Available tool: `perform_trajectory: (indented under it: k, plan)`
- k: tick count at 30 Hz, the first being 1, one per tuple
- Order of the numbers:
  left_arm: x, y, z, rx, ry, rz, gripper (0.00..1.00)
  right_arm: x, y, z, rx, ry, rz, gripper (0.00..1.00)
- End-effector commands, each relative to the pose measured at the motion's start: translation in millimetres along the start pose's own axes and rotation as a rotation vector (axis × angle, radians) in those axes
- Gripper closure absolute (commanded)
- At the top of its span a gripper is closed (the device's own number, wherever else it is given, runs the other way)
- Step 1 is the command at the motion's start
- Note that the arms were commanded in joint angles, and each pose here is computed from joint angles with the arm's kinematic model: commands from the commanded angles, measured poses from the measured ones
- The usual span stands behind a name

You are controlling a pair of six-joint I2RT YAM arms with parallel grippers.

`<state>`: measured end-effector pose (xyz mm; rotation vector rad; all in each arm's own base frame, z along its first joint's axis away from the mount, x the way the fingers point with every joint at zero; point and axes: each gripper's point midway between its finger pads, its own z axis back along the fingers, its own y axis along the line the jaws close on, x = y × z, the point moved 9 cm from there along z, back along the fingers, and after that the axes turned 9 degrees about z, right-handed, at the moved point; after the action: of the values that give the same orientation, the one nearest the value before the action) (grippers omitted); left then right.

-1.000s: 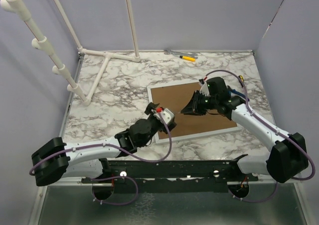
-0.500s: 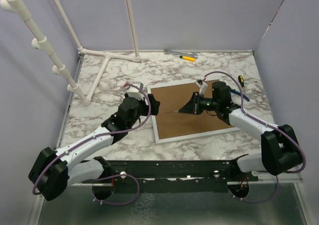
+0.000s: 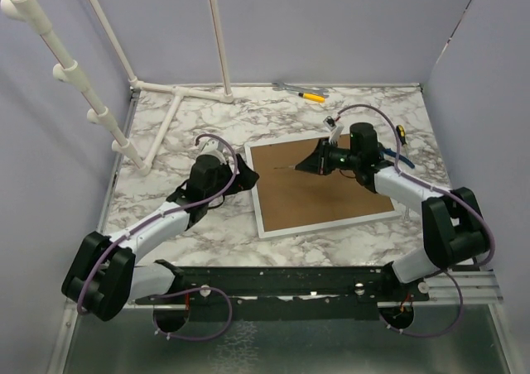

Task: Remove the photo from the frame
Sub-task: Release the photo frame item from the photo frame.

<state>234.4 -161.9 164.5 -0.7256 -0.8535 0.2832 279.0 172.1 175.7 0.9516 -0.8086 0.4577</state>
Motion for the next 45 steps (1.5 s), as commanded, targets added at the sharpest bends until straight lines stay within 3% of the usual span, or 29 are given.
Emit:
perform_trajectory:
  k: [1, 6, 14, 26, 45]
  plan:
    - [-13.4, 7.8, -3.4, -0.014, 0.071, 0.021, 0.12, -2.5, -9.4, -8.7, 0.067, 0.091, -0.004, 0.99]
    - [-21.6, 18.1, -12.2, 0.036, 0.101, 0.041, 0.17, -9.0, -21.9, -20.6, 0.07, 0.125, -0.064, 0.99]
    - [-26.3, 26.1, -28.3, 0.079, 0.113, 0.079, 0.35, -6.7, -42.5, -47.2, 0.174, 0.139, -0.132, 0.99]
    - [-9.4, 44.5, -42.0, 0.08, 0.07, 0.173, 0.57, -6.2, -65.7, -74.1, 0.176, 0.178, -0.243, 0.99]
    - [2.8, 48.0, -66.6, 0.024, 0.034, 0.175, 0.64, -14.2, -85.9, -95.3, 0.182, 0.246, -0.343, 0.99]
